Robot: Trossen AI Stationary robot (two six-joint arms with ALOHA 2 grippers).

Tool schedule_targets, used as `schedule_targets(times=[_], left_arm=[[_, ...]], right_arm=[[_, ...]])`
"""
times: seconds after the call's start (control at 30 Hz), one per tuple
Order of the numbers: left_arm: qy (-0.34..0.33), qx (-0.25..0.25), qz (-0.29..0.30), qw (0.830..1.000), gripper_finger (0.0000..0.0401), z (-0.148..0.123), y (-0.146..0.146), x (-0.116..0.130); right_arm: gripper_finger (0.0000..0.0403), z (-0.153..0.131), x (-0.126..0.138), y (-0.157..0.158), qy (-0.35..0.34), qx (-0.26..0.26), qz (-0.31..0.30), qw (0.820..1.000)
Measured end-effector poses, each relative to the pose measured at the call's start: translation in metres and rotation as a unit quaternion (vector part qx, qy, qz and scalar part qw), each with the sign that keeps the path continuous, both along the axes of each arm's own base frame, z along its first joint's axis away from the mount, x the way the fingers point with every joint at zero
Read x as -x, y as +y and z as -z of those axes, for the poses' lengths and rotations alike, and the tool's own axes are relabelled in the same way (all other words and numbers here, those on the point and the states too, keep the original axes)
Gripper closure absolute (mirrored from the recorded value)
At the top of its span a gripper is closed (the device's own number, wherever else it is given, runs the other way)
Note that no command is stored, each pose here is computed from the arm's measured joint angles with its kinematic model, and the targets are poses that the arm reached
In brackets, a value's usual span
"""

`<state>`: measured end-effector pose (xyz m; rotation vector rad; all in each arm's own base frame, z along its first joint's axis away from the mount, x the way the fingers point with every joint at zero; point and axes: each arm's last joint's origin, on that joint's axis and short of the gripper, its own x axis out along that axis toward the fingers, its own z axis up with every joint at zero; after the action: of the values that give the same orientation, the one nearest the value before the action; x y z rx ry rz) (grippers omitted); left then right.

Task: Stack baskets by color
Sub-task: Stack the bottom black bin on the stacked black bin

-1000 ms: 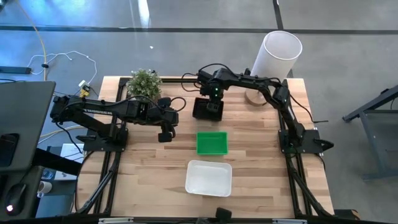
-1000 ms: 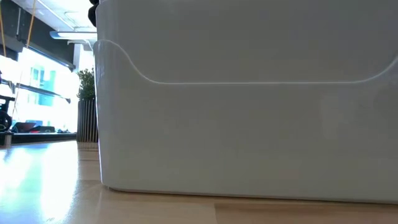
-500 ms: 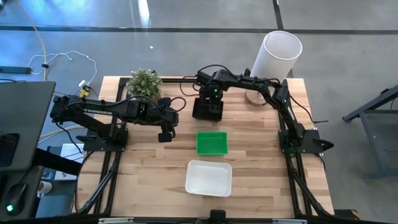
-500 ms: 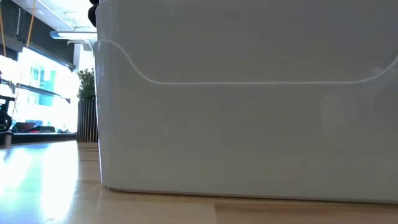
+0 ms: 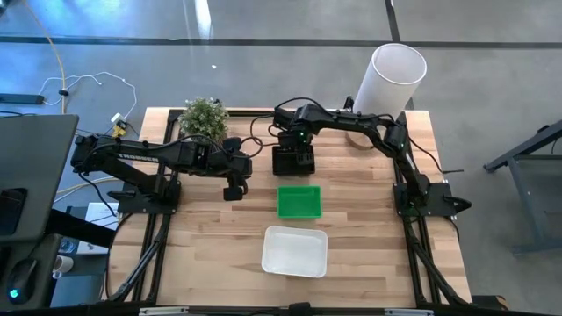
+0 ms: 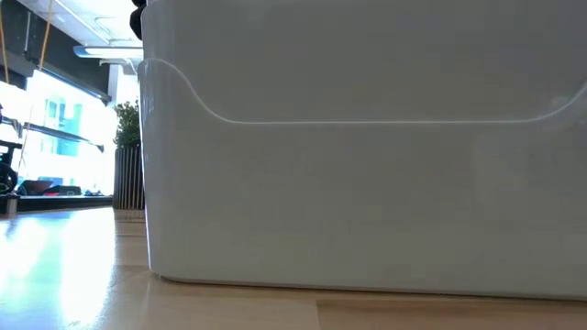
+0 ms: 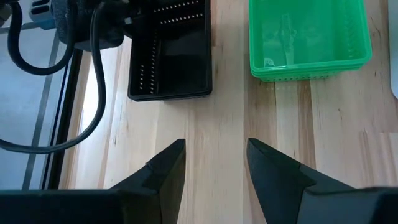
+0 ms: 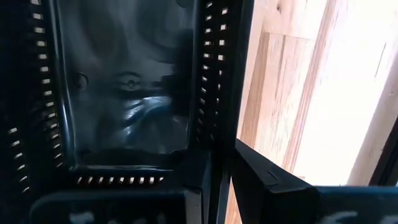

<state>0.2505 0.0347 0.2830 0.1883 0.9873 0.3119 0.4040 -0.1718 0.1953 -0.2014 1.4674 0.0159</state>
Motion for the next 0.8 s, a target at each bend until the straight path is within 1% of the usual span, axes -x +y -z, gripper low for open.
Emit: schedule_targets(times=[0.3, 0.8], left_arm=[[0.0, 0.0, 0.0, 1.0, 0.0245, 0.0, 0.0, 0.0], [0.0, 0.0, 0.0, 1.0, 0.0244, 0.0, 0.0, 0.0]], right_arm=[[0.0361, 0.0004, 0.0023, 0.0014, 0.007, -0.016, 0.018, 1.0], [0.0359, 0.0004, 0.0034, 0.0011, 0.016, -0.007, 0.023, 1.0]])
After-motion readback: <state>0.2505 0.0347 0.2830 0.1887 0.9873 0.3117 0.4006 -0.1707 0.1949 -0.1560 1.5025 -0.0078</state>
